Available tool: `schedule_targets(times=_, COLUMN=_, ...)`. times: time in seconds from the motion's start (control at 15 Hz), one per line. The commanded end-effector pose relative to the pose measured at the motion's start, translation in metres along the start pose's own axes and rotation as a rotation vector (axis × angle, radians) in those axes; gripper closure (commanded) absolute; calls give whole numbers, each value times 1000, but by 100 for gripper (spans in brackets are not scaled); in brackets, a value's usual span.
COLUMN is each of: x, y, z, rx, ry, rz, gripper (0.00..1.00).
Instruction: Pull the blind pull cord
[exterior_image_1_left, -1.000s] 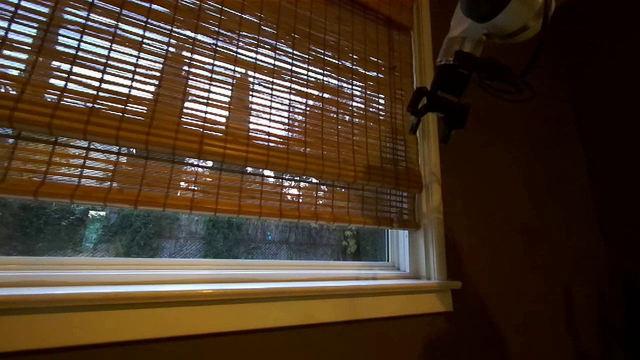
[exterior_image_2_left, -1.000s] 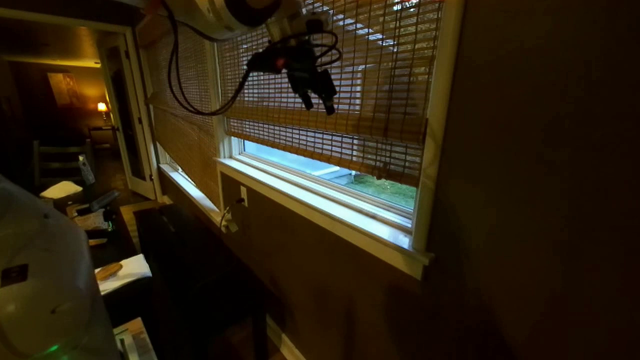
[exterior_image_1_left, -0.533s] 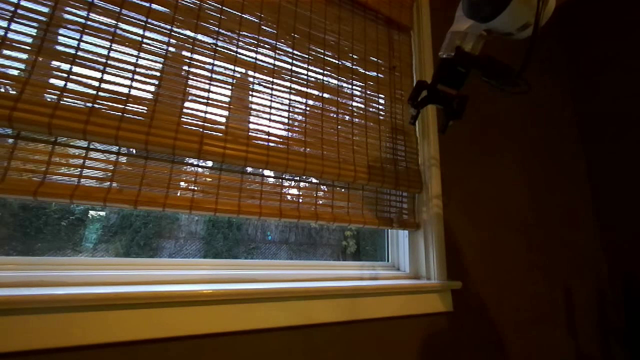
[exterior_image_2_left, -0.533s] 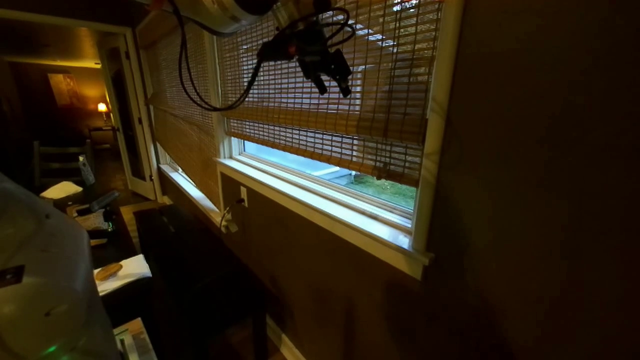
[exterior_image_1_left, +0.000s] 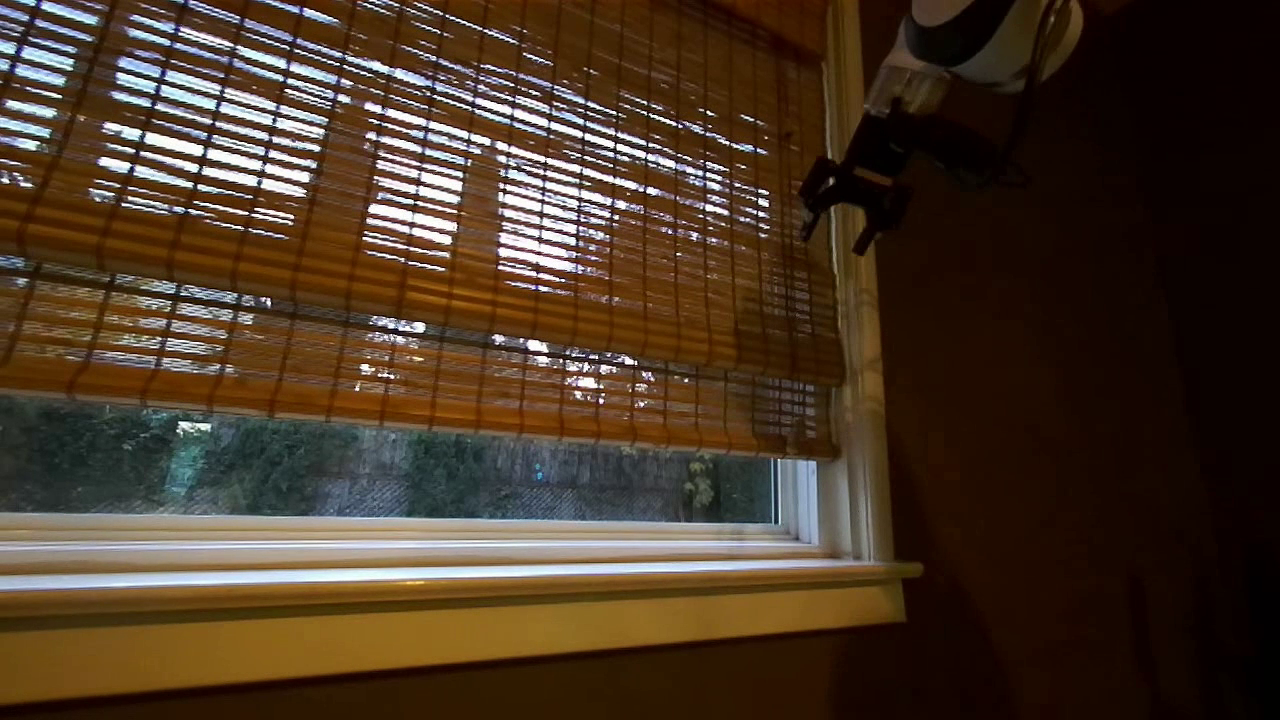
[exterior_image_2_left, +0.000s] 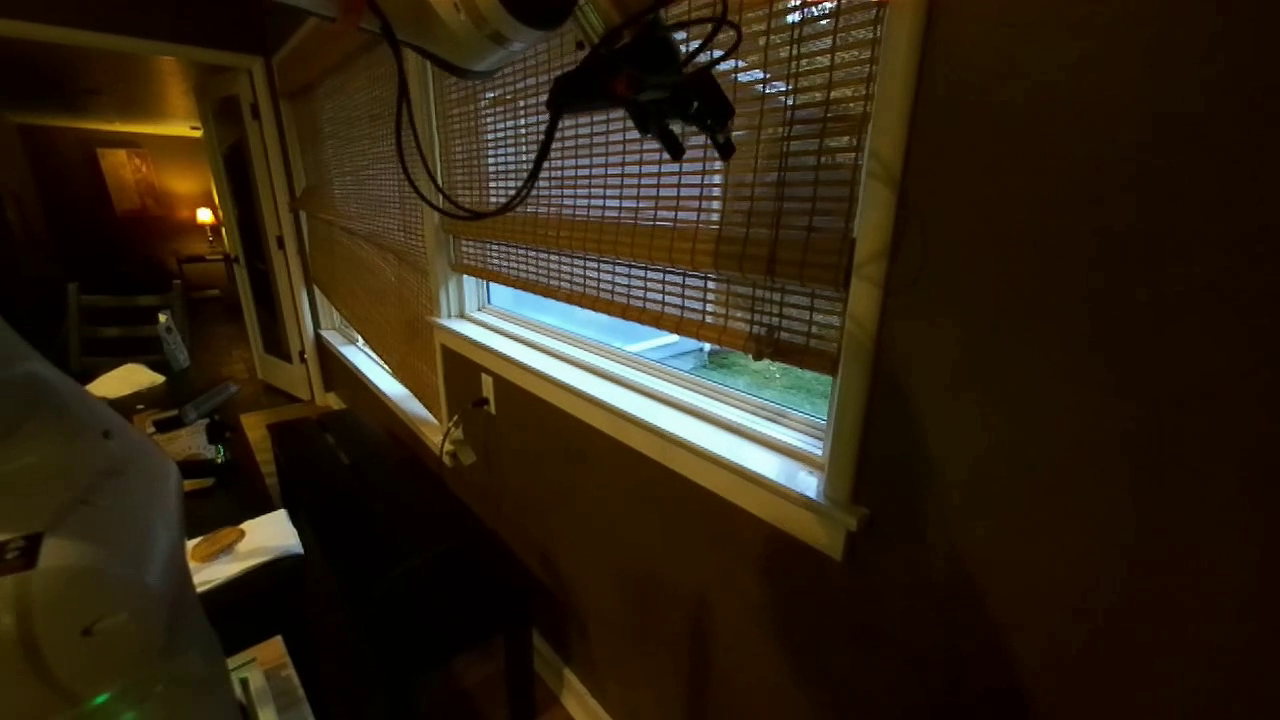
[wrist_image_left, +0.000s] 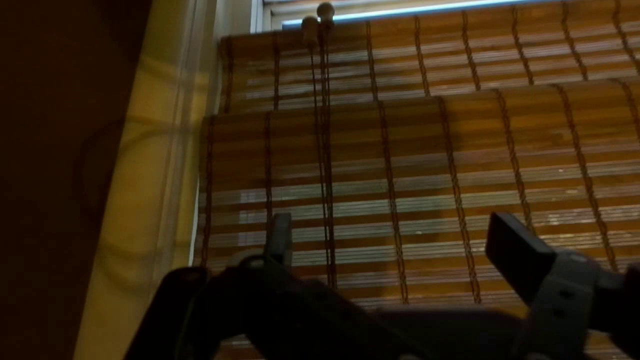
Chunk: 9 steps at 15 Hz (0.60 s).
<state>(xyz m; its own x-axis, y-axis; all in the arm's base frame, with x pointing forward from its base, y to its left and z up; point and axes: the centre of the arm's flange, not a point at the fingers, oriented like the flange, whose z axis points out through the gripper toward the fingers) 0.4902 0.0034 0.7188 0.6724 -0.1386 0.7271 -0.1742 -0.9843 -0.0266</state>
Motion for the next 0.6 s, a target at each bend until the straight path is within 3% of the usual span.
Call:
schedule_targets(times=0.0, x=55, y=-10, z=8, rx=-20, ry=109, rz=7, gripper=0)
schedule_targets(times=0.4, x=92, y=2, z=12, rx=-46, ry=163, rz=15, gripper=2)
schedule_targets(times=0.47, x=97, y=3, z=16, rx=-39, ry=171, rz=4, gripper=21)
schedule_targets(times=0.53, x=100, y=5, z=19, rx=-35, ry=180, rz=-5, gripper=27)
